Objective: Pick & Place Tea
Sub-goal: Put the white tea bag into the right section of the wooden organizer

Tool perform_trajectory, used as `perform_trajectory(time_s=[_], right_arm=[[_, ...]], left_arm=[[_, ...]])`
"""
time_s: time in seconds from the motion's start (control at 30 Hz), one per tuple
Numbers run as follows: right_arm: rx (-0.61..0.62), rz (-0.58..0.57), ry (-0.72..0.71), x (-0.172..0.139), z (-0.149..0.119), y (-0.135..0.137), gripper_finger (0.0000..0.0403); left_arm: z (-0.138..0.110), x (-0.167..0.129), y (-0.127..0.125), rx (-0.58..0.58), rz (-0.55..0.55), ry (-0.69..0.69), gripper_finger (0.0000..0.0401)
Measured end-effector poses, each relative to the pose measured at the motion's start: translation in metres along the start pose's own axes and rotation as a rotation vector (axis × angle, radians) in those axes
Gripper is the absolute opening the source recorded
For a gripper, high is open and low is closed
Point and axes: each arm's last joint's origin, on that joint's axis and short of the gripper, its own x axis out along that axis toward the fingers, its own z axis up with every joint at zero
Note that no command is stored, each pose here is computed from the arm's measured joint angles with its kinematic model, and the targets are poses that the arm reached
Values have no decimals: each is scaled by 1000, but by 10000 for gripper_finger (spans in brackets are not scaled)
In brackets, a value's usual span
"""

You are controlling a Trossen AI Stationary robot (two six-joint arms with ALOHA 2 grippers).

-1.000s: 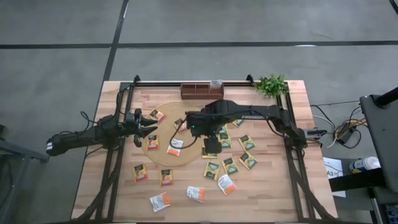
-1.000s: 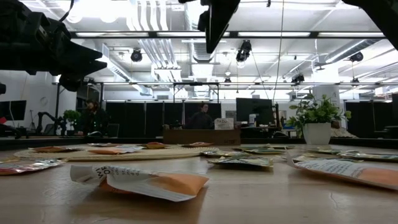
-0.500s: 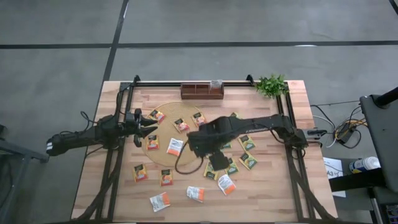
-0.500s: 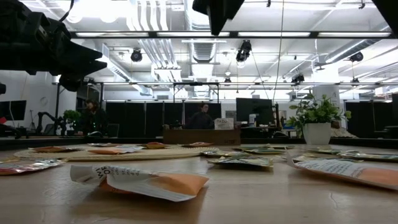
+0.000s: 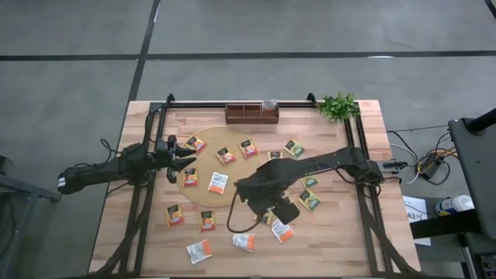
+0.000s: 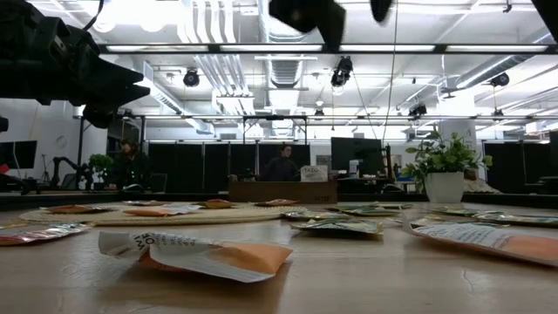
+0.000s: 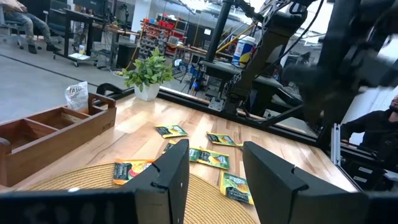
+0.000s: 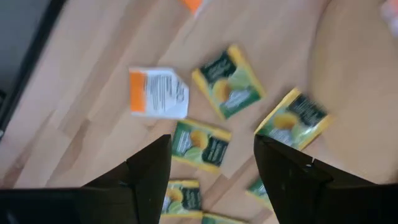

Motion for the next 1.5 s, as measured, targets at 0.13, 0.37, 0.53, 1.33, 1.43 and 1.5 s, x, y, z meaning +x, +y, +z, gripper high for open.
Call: perform_trajectory(time_s=[0.13,0.37,0.53,1.33,1.43,1.5], right_arm=[[25,58,67,31,-4,-3,226],[37,176,69,65,-4,4,226],[-25,169,7,72,3,7,226],[-79,262,-155,116,9,6,226],[-77,264,-149,118,8,6,226],[-73,265,-148,118,7,4,226]], left_arm=[[0,0,0,0,0,0,145],[0,0,0,0,0,0,145],[0,0,0,0,0,0,145],[0,0,0,0,0,0,145],[0,0,0,0,0,0,145],[0,0,0,0,0,0,145]])
